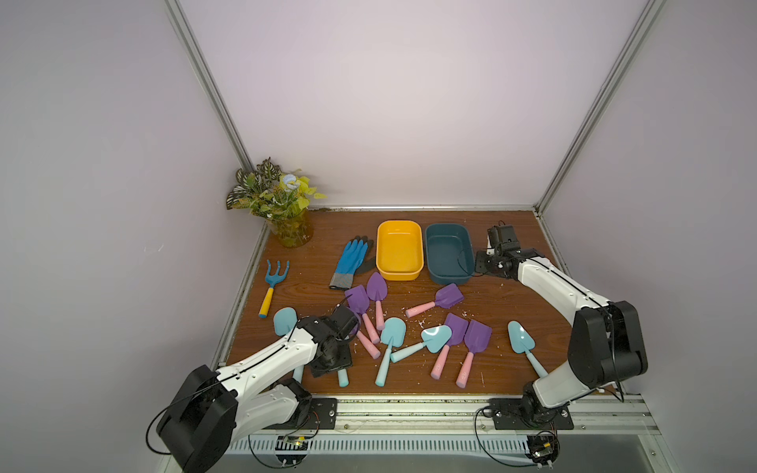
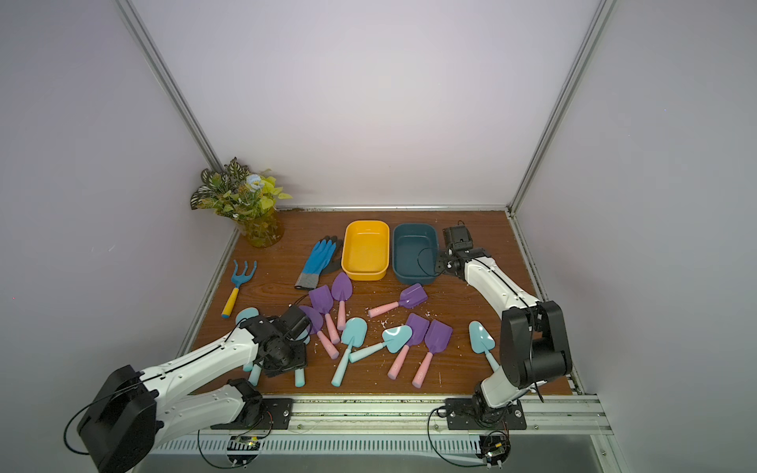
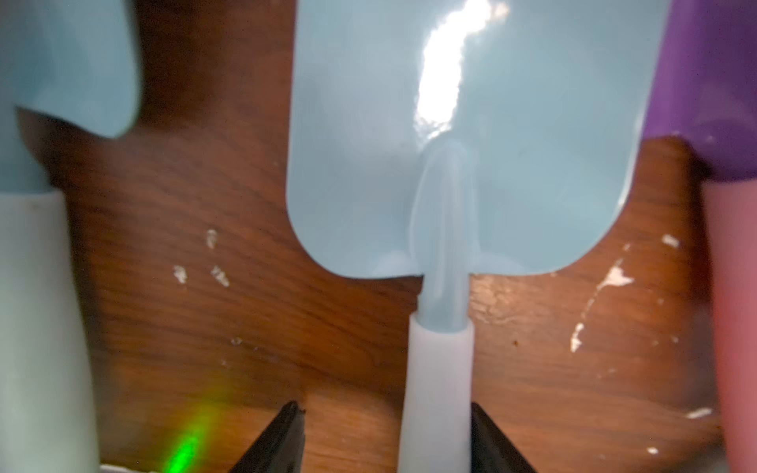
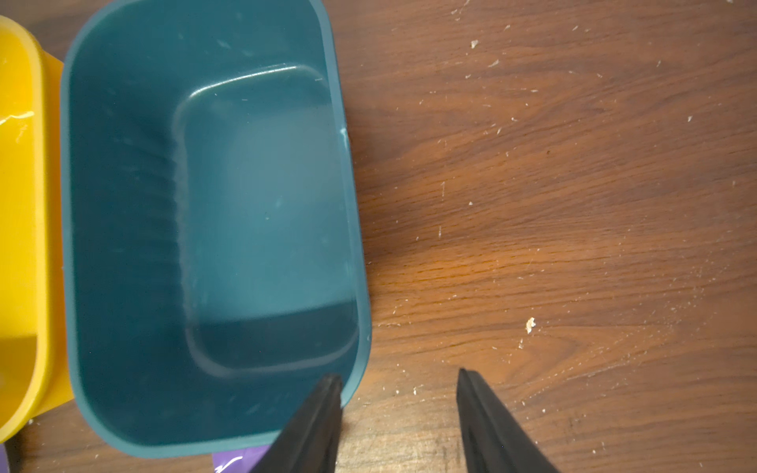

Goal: Sort the small shovels by color and place them into the storage box
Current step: Pick up the shovel from the center of the board.

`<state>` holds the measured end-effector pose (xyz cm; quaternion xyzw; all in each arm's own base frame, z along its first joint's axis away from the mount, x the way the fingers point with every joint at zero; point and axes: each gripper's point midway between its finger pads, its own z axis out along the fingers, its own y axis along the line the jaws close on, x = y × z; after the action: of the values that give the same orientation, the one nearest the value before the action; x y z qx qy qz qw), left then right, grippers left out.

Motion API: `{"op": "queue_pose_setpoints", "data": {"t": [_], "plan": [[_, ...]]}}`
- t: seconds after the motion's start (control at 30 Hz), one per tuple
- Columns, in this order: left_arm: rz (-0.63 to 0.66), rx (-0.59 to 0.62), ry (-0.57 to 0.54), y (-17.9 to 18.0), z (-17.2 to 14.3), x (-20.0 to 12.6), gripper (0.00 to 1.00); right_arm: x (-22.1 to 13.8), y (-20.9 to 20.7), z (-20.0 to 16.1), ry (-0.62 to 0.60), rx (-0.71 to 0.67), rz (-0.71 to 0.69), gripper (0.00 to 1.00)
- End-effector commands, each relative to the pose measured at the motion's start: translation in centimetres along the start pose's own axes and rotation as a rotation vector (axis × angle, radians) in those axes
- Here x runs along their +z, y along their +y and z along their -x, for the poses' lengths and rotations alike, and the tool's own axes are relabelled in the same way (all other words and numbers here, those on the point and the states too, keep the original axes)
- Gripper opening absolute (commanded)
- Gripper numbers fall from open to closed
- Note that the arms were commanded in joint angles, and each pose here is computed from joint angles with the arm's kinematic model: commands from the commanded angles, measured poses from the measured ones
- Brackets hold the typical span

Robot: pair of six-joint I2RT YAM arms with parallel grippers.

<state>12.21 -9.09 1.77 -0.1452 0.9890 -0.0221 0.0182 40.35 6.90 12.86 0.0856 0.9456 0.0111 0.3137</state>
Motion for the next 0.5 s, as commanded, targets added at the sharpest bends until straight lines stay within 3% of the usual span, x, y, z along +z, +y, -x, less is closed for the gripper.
{"op": "queue_pose_setpoints", "data": {"t": [0.0,0.2,0.47], "plan": [[0.033,0.021,0.026,0.7,-0.7,0.3,0.59,-1.5,0.3,0.9,-0.042,0.007,0.027,0.52],[0.039,0.032,0.016,0.2,-0.1,0.2,0.51,-1.4,0.2,0.5,-0.037,0.003,0.025,0.52],[0.024,0.005,-0.008,-0.1,0.3,-0.3,0.29,-1.0,0.5,0.5,-0.036,0.009,0.035,0.52]]}}
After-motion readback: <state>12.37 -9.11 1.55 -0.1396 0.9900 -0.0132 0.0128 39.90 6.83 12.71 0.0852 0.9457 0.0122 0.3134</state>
